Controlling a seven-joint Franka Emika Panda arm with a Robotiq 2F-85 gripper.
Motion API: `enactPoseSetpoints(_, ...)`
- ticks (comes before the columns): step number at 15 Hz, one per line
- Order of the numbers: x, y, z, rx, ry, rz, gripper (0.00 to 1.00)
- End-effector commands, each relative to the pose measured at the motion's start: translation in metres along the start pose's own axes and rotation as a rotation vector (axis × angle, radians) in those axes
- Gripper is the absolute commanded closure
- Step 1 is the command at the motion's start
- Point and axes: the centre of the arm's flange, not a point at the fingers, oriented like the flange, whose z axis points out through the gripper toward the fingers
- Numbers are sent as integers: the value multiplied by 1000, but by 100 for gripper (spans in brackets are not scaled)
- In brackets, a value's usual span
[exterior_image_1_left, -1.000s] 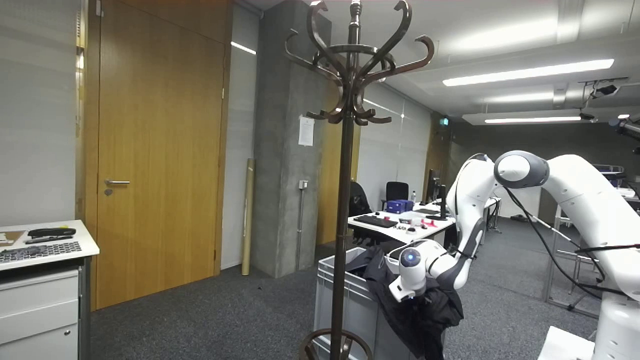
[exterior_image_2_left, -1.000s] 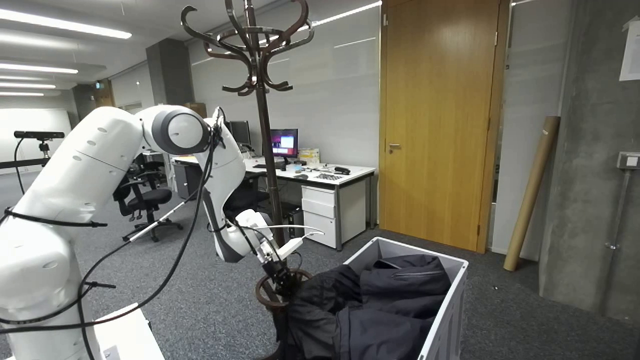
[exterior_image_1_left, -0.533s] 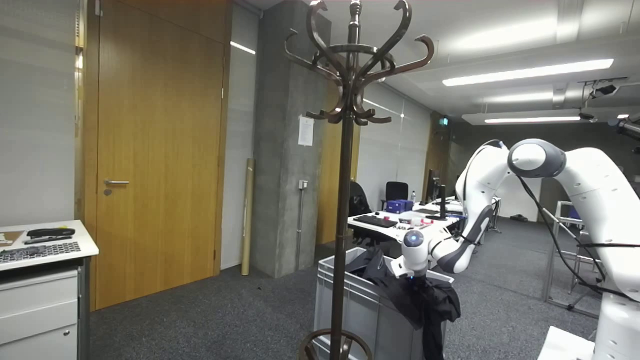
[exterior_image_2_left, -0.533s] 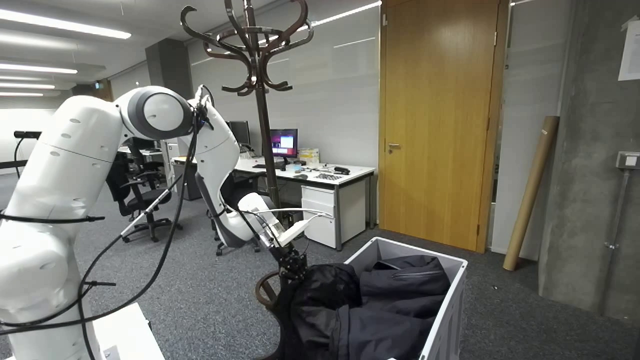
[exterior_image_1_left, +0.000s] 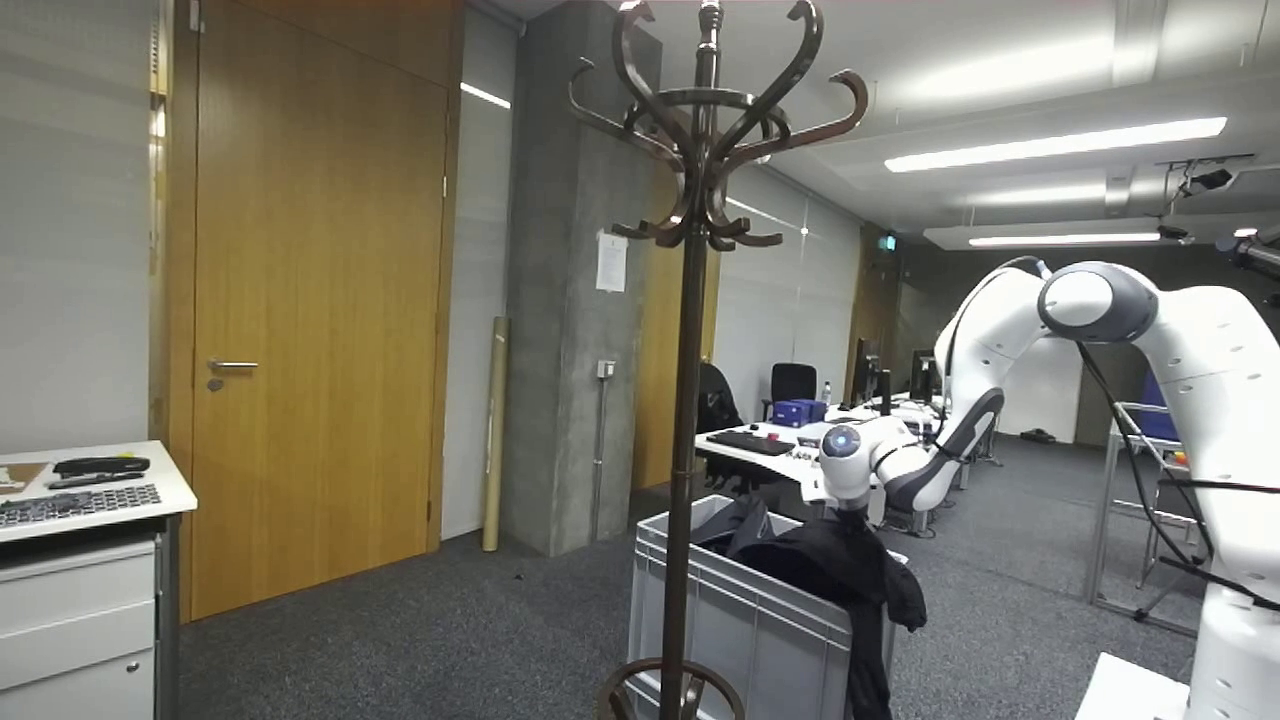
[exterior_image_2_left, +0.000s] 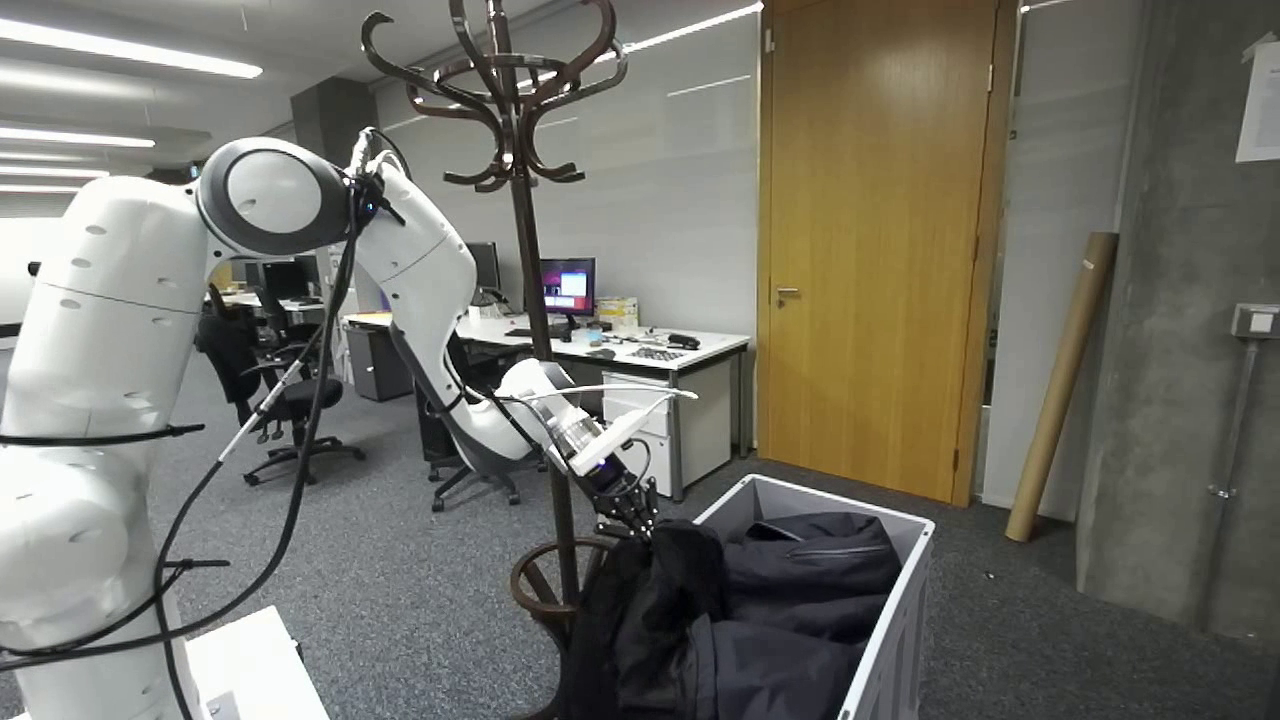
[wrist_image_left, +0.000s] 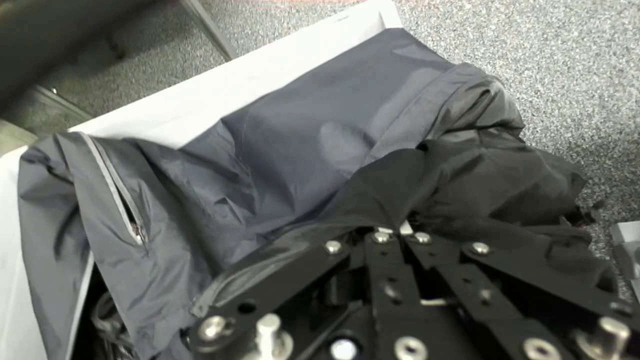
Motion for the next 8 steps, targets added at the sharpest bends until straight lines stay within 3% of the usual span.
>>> enactPoseSetpoints(1, -36, 15, 11, 11, -54, 192, 100)
enactPoseSetpoints(8, -35, 66, 33, 80, -40, 565, 100)
